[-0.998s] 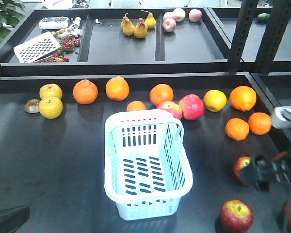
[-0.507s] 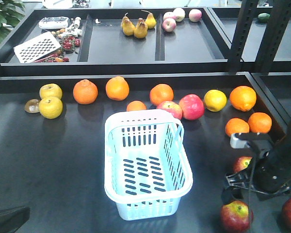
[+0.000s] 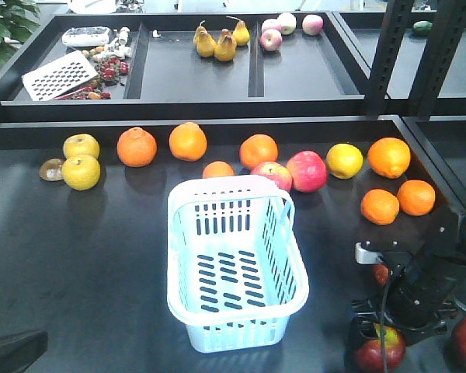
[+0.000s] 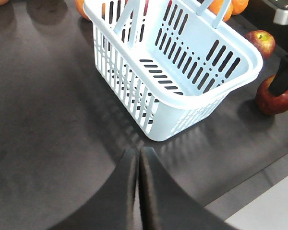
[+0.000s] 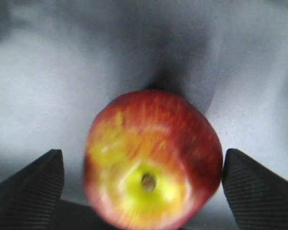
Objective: Pick three apples into basket with both arms
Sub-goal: 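Reach the right gripper down and grasp the red apple nearest it, then carry the apple over the basket and open the right gripper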
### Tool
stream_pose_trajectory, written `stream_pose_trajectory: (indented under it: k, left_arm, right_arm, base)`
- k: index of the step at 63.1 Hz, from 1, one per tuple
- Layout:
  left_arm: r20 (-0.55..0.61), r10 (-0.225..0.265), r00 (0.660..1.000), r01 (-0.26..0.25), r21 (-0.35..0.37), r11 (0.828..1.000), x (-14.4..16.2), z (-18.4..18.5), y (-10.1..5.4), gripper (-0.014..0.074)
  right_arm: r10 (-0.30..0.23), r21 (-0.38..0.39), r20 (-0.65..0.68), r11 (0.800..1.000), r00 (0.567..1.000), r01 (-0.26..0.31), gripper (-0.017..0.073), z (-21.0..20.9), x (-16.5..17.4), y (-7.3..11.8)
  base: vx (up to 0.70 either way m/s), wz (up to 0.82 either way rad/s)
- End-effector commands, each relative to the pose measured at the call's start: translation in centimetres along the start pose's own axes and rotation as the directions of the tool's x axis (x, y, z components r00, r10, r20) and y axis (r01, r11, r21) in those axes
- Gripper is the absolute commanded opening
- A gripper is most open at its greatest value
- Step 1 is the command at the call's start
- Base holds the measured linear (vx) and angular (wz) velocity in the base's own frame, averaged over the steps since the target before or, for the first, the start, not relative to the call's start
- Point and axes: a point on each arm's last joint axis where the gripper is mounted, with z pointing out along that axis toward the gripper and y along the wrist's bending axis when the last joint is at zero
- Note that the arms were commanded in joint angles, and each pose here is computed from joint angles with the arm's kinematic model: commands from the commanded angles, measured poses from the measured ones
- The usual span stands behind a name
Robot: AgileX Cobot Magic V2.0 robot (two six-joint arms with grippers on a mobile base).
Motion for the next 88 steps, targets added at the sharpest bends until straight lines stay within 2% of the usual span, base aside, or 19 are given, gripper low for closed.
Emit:
stream_pose_trajectory:
  k: [1,7,13,21,29,38,41,46,51,58,64,67,73,79,88]
  left_arm:
    - [0.085,-0.026,0.996,0.027,-0.006,1.0,-1.3,-0.3,-0.1,-0.0006]
    - [0.085,-0.026,0.996,0.027,-0.006,1.0,-1.3,-0.3,-0.1,-0.0006]
    - [0.085,-0.026,0.996,0.027,-0.006,1.0,-1.3,-0.3,-0.1,-0.0006]
    - [0.085,-0.026,0.996,0.027,-0.006,1.0,-1.3,-0.3,-0.1,-0.0006]
    - [0.085,-0.026,0.996,0.027,-0.006,1.0,-1.3,-0.3,-0.1,-0.0006]
    - [0.085,-0.026,0.996,0.027,-0.006,1.0,-1.3,-0.3,-0.1,-0.0006]
    - [0.085,-0.026,0.996,0.027,-0.006,1.0,-1.3,-0.3,-0.1,-0.0006]
    - [0.084,-0.026,0.996,0.027,-0.006,1.0,-1.3,-0.3,0.0,-0.0006]
    - [0.083,-0.026,0.996,0.027,-0.006,1.0,-1.3,-0.2,0.0,-0.0006]
    - [0.083,-0.026,0.996,0.027,-0.006,1.0,-1.3,-0.2,0.0,-0.0006]
    - [0.084,-0.031,0.996,0.032,-0.004,0.999,-1.3,-0.2,-0.1,-0.0006]
    - [0.084,-0.034,0.996,0.034,-0.003,0.999,-1.3,-0.3,-0.1,-0.0006]
    - [0.084,-0.034,0.996,0.034,-0.003,0.999,-1.3,-0.3,-0.1,-0.0006]
    - [0.084,-0.035,0.996,0.035,-0.003,0.999,-1.3,-0.3,-0.1,-0.0006]
    - [0.084,-0.035,0.996,0.035,-0.003,0.999,-1.3,-0.3,-0.1,-0.0006]
  right_arm:
    - [-0.024,0.013,0.064,1.0,0.998,0.023,0.061,-1.1,-0.8,0.0]
    - [-0.038,0.013,0.061,0.999,0.997,0.037,0.0562,-1.0,-0.8,0.0]
    - [-0.037,0.008,0.051,0.999,0.998,0.037,0.0445,-1.0,-0.7,0.1]
    - [-0.047,0.007,0.066,0.999,0.997,0.047,0.0196,-1.9,-0.5,0.3]
    - [-0.099,-0.012,0.125,0.995,0.987,0.101,-0.0017,-5.0,0.2,1.2]
    - [-0.148,-0.063,0.259,0.984,0.954,0.169,-0.0008,-9.9,1.9,3.0]
    - [-0.169,-0.078,0.326,0.976,0.93,0.205,-0.0006,-11.8,2.8,3.8]
    - [-0.162,-0.116,0.448,0.964,0.879,0.237,-0.0004,-14.6,4.0,5.1]
    - [-0.17,-0.151,0.549,0.943,0.818,0.297,-0.0004,-16.5,5.0,6.9]
    - [-0.179,-0.201,0.637,0.9,0.75,0.386,-0.0001,-17.2,5.1,10.5]
    - [-0.233,-0.166,0.666,0.88,0.708,0.446,-0.0001,-16.2,4.5,13.2]
    - [-0.244,-0.145,0.681,0.88,0.69,0.453,0.0001,-15.6,3.8,14.1]
    - [-0.245,-0.123,0.685,0.889,0.686,0.441,0.0022,-14.2,1.9,15.0]
    - [-0.245,-0.124,0.661,0.897,0.71,0.425,0.0076,-13.0,0.1,15.2]
    - [-0.263,-0.125,0.632,0.894,0.729,0.431,0.0286,-12.0,-2.2,15.7]
  base:
    - [0.0,0.0]
    - [0.0,0.0]
    - [0.0,0.0]
    - [0.0,0.0]
    - [0.0,0.0]
    - [0.0,0.0]
    - [0.0,0.0]
    - [0.0,0.0]
    - [0.0,0.0]
    - [0.0,0.0]
    - [0.0,0.0]
    - [0.0,0.0]
    - [0.0,0.0]
    - [0.0,0.0]
    - [0.0,0.0]
